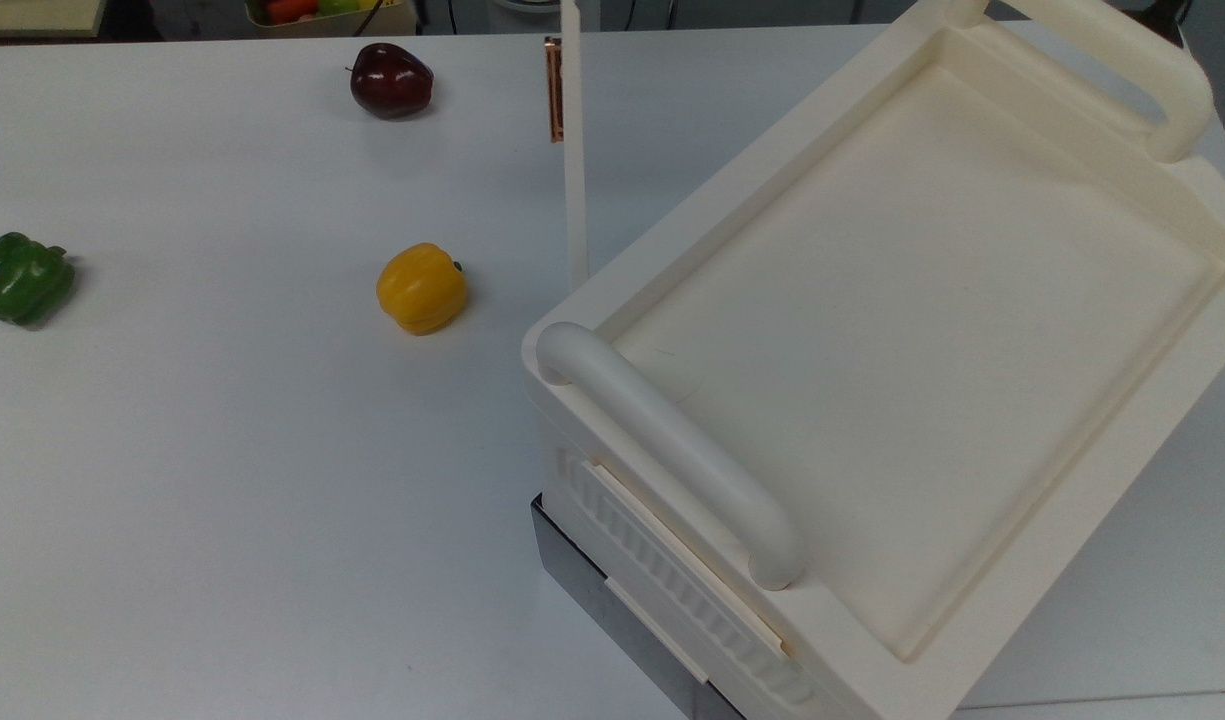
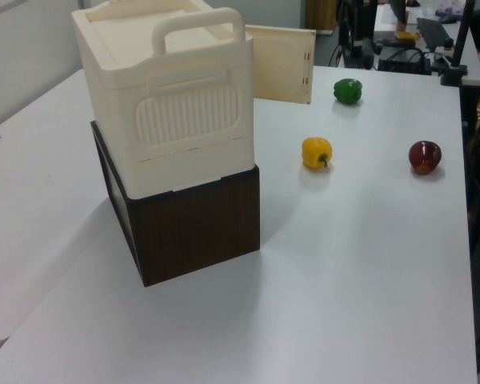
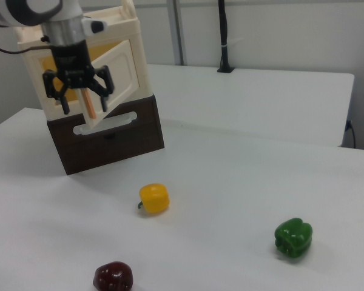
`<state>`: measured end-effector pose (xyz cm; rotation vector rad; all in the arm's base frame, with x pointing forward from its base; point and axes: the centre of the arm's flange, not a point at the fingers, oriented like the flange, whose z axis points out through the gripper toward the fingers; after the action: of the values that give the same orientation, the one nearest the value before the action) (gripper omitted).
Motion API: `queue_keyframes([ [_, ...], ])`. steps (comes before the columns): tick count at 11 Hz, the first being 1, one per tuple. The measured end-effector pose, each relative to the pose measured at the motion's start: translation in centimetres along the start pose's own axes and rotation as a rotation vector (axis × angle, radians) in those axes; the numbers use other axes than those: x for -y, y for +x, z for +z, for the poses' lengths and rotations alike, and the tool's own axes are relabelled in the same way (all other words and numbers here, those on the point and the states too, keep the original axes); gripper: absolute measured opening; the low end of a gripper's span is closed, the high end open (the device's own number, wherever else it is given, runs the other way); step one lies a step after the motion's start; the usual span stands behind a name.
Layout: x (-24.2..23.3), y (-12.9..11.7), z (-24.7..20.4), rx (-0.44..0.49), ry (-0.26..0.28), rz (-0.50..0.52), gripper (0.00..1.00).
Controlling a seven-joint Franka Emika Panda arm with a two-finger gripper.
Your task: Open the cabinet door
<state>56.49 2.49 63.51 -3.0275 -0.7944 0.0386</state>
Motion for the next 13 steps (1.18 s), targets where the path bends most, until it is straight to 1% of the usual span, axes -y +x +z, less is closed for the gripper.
queue_keyframes([
  [1,-1.5,-0.7,0.4,0.009,0.002,0.087,1.0],
  [3,-4.4,-2.4,0.8,0.016,0.006,0.254,1.0],
  [5,-6.9,-4.0,1.0,0.019,0.008,0.5,1.0],
  [6,-7.6,-4.3,1.3,0.014,0.007,0.585,1.0],
  [7,-8.2,-4.4,1.7,0.007,0.005,0.633,1.0],
  [9,-8.9,-4.7,2.1,0.0,0.003,0.68,1.0],
  [13,-10.1,-5.5,2.2,-0.001,-0.002,0.705,1.0],
])
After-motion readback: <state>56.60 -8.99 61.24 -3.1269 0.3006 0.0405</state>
